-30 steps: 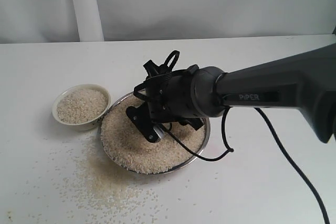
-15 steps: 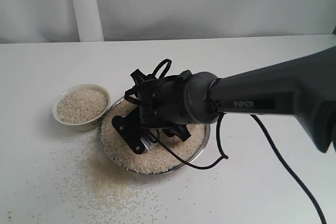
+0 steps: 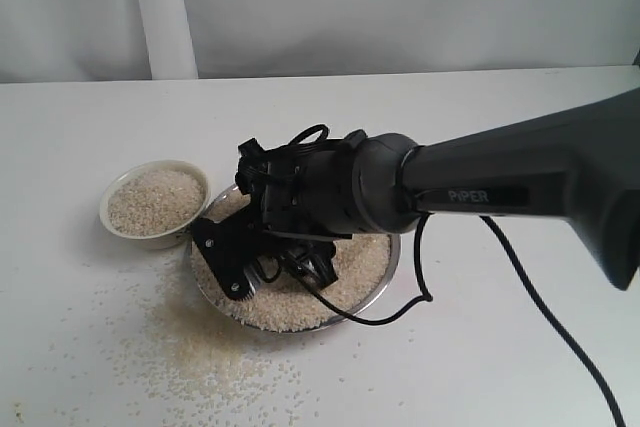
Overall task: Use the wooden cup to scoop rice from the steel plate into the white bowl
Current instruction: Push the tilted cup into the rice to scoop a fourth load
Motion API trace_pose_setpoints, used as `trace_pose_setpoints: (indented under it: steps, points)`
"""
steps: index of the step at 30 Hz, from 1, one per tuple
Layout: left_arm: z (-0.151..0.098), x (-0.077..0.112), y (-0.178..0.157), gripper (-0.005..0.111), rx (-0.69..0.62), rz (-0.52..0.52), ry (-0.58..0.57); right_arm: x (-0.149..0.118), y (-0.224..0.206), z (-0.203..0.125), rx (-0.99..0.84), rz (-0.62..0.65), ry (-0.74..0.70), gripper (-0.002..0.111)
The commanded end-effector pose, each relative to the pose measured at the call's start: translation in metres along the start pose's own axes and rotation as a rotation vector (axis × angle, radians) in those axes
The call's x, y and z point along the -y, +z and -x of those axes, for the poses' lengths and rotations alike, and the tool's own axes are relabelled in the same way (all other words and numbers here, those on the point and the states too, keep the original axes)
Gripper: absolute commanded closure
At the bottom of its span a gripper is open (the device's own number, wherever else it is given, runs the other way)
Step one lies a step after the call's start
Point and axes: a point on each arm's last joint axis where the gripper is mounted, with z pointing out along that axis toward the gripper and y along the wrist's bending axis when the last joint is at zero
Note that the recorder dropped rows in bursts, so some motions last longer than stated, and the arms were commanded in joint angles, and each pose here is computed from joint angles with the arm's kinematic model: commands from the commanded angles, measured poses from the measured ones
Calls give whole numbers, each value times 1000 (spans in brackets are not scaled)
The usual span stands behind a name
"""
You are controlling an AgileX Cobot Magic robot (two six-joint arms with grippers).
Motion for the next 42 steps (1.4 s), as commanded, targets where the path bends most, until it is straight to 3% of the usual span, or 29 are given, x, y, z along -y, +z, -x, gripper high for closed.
trace_pose_setpoints:
  steps: [1, 31, 42]
  points:
    - [0, 0, 0, 107, 2, -5, 2, 0, -2, 8, 71, 5, 84, 108]
    - [0, 0, 0, 107, 2, -5, 2, 0, -4, -34, 239, 234, 661, 108]
    - [0, 0, 0, 107, 2, -5, 2, 6, -4, -38, 287, 220, 779, 108]
